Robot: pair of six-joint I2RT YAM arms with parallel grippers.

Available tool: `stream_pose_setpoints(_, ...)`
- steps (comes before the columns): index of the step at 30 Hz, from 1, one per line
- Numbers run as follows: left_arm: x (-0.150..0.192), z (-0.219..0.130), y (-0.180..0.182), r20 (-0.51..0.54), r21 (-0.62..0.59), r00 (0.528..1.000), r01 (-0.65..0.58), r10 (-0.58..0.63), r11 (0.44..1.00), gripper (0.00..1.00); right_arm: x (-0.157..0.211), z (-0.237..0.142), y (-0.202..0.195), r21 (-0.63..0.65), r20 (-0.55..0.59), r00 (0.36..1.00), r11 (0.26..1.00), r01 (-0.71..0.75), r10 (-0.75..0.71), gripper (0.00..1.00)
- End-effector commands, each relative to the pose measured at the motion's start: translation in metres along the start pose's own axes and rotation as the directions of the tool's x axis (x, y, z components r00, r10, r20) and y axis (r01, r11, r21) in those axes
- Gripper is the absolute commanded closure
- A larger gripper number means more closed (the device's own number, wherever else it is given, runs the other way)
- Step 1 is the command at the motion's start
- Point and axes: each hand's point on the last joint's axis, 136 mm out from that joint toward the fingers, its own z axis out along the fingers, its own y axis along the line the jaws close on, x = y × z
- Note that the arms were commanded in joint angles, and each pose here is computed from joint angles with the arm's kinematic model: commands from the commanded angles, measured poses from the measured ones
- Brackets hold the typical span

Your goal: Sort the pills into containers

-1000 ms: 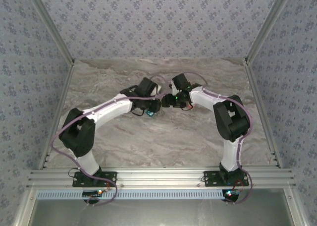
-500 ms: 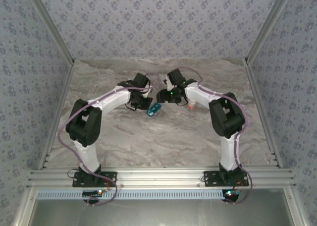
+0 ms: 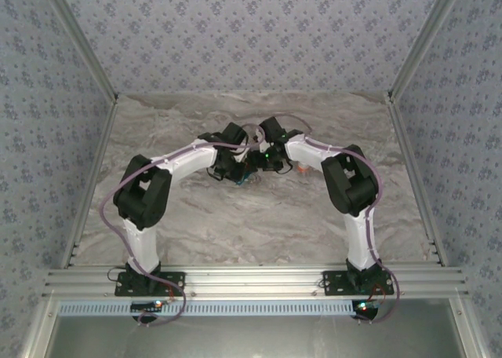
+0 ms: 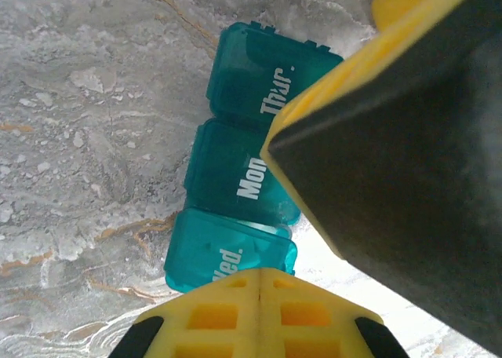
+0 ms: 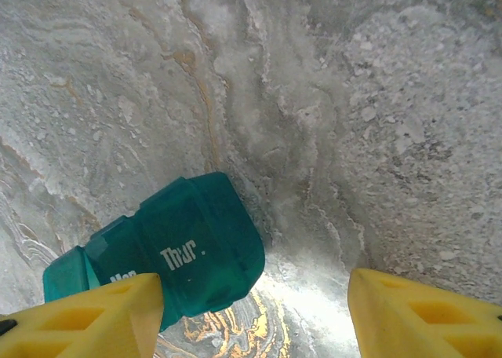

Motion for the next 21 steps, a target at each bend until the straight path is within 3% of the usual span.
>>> stream_pose_setpoints(1,0.001,0.003,-0.001,-0.020,-0.015,1.000,-0.023,0.022,1.000,1.00,0.006,0.005,0.001,0.003,-0.034,0.999,1.000,0.016,-0.016,0.34)
stream_pose_setpoints(21,0.018,0.020,0.002,-0.020,-0.077,1.000,-0.018,0.016,0.997,1.00,0.009,0.010,0.000,-0.001,-0.058,0.998,1.000,-0.018,0.018,0.34)
